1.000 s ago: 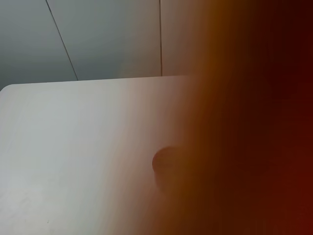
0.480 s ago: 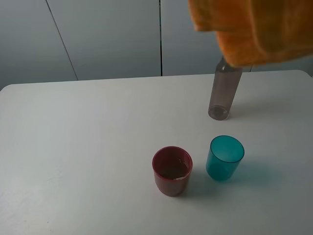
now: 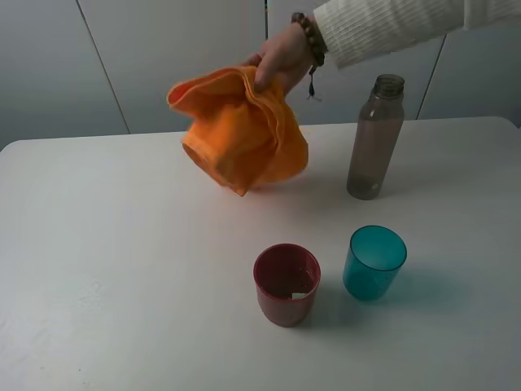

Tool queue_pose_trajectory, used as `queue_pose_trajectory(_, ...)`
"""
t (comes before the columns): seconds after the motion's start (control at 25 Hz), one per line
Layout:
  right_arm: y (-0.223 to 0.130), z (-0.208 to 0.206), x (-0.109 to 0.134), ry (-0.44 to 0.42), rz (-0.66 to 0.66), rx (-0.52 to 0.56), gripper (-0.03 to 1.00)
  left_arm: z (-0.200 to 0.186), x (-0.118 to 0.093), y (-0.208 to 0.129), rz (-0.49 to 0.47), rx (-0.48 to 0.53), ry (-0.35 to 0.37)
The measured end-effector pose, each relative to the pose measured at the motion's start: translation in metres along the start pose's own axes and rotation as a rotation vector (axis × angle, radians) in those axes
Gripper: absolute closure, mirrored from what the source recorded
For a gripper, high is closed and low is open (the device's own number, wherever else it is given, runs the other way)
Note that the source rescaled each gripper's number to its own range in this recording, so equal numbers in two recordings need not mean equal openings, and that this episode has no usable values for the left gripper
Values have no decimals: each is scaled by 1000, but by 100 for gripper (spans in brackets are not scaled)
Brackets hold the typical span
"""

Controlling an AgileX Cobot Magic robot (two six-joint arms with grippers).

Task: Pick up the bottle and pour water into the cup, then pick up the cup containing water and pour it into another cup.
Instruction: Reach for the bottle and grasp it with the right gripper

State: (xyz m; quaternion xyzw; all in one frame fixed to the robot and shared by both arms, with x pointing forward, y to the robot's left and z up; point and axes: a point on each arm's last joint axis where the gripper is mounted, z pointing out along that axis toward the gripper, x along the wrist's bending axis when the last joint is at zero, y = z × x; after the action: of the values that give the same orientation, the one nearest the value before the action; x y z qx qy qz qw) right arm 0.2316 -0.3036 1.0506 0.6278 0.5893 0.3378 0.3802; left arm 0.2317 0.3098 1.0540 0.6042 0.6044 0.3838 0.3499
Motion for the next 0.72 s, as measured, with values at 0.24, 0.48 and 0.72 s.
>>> queue_pose_trajectory(0.24, 0, 0, 0, 0, 0, 0, -3, 0, 0, 0, 0, 0, 0)
queue_pose_trajectory(0.48, 0, 0, 0, 0, 0, 0, -3, 0, 0, 0, 0, 0, 0)
queue_pose_trajectory(0.72, 0, 0, 0, 0, 0, 0, -3, 0, 0, 0, 0, 0, 0)
